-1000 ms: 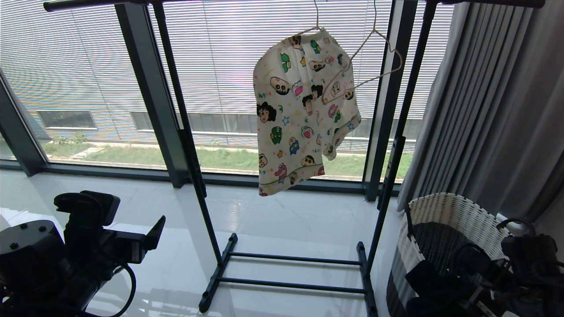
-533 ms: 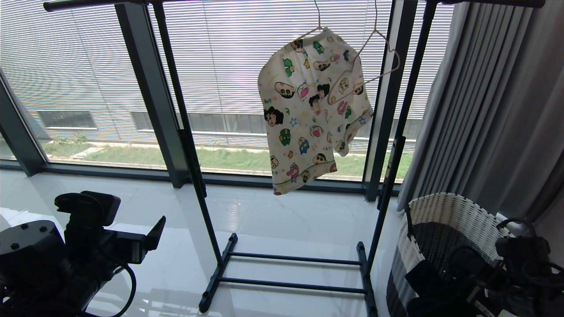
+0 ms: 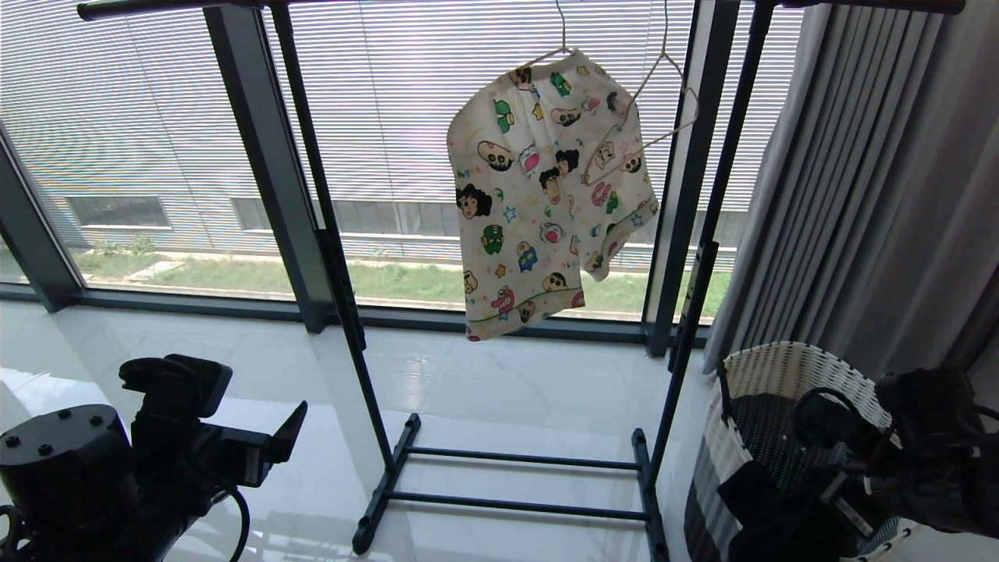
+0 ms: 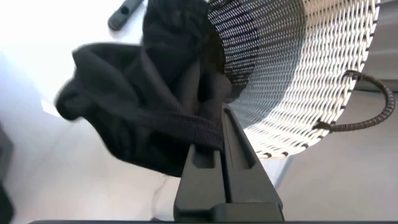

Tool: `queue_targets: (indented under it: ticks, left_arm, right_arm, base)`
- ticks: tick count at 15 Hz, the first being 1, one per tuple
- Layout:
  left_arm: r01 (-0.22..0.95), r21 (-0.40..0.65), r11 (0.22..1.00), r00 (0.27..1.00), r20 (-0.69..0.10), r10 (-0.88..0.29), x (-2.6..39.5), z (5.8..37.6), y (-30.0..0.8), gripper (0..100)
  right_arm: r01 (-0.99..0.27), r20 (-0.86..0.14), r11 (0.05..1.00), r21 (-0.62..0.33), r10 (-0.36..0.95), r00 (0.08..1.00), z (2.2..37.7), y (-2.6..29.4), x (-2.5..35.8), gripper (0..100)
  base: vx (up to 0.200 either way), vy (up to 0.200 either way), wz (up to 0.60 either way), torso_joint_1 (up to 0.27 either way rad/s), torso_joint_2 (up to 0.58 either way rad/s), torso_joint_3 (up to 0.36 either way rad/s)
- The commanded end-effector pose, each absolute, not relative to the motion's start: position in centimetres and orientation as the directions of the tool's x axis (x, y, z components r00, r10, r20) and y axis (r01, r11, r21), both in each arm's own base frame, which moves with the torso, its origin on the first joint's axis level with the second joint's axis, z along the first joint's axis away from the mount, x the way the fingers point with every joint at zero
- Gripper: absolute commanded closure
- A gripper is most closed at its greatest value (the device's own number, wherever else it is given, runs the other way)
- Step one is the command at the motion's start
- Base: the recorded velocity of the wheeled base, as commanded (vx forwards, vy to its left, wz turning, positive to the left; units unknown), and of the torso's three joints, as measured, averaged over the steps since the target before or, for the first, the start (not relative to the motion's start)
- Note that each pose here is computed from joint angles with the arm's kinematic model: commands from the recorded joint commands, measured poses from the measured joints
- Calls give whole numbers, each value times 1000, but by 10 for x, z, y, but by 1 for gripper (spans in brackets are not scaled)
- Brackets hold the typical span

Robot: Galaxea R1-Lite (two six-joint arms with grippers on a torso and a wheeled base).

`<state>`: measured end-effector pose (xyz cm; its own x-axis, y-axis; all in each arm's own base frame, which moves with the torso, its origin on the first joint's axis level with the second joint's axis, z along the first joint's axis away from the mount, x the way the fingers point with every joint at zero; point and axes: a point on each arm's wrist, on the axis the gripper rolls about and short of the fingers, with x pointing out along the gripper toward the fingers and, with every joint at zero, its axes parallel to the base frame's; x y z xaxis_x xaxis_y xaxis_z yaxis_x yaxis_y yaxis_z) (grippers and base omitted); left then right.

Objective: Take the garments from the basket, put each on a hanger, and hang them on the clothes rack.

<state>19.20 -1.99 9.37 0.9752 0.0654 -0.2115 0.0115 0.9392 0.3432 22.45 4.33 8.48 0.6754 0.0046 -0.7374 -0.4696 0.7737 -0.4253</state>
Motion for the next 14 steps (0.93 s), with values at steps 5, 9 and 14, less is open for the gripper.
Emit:
queue_targets:
  ticks: [5,9,14]
  left_arm:
    - [65,334,940,979,-205,5,190,94,-31,0]
    - [60,319,946,981,-195,4,190,95,-31,0]
    - [101,307,946,978,-206,-37,189,93,-32,0]
  right_arm:
    - [-465,-582,818,-340,206,787,194,97,238,100]
    - [-482,-574,807,-341,227,786,203,104,238,100]
    - [-492,-554,800,-342,251,793,210,111,239,100]
  base:
    - [-200,0,0,5,7,0]
    - [-200,0,0,4,5,4]
    - [-160,0,0,2,3,3]
